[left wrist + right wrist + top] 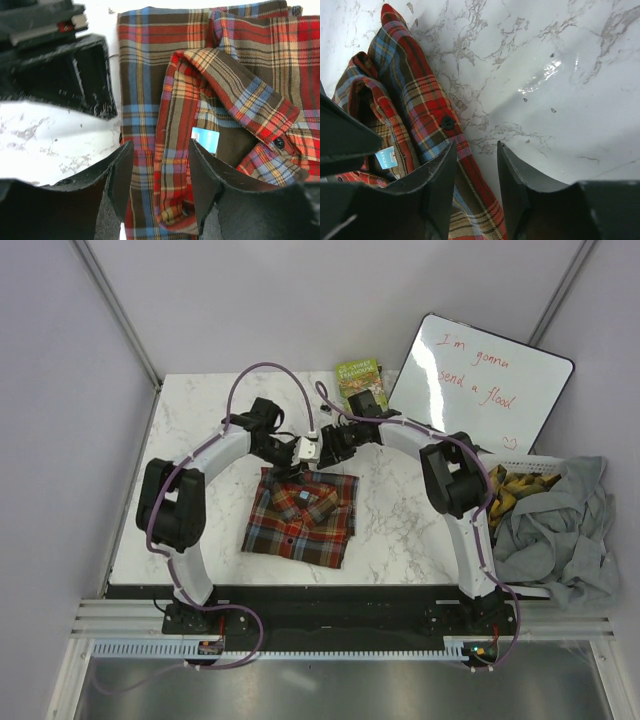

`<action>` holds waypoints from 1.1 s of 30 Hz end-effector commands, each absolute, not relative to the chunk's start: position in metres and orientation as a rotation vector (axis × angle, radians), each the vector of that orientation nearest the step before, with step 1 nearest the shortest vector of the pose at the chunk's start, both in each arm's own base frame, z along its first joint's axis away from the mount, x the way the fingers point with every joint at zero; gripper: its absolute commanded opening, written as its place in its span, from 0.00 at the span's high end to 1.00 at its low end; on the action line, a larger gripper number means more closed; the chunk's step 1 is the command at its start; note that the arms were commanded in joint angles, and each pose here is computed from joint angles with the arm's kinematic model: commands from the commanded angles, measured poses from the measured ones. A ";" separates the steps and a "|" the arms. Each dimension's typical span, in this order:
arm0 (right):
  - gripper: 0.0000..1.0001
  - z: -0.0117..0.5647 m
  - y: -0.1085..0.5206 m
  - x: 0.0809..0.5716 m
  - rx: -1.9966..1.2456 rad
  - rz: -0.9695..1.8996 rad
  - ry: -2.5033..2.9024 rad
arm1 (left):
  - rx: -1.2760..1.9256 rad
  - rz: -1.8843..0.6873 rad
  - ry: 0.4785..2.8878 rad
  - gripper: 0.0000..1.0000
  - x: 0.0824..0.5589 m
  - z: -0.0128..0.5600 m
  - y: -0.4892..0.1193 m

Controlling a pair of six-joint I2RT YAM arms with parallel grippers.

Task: Fold and stack the long sleeve shirts
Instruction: Fold the shirt

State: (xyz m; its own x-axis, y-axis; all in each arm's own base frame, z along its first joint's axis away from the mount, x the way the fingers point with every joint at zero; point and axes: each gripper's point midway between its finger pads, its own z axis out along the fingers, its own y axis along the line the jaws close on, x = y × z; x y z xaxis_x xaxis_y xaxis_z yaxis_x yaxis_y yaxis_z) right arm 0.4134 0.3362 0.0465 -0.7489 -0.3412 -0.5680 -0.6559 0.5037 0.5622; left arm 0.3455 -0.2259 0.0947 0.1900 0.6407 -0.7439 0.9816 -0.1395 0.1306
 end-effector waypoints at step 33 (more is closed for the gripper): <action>0.79 0.044 0.392 0.386 -0.937 1.305 2.285 | 1.975 -0.710 1.575 0.98 0.336 0.077 -0.233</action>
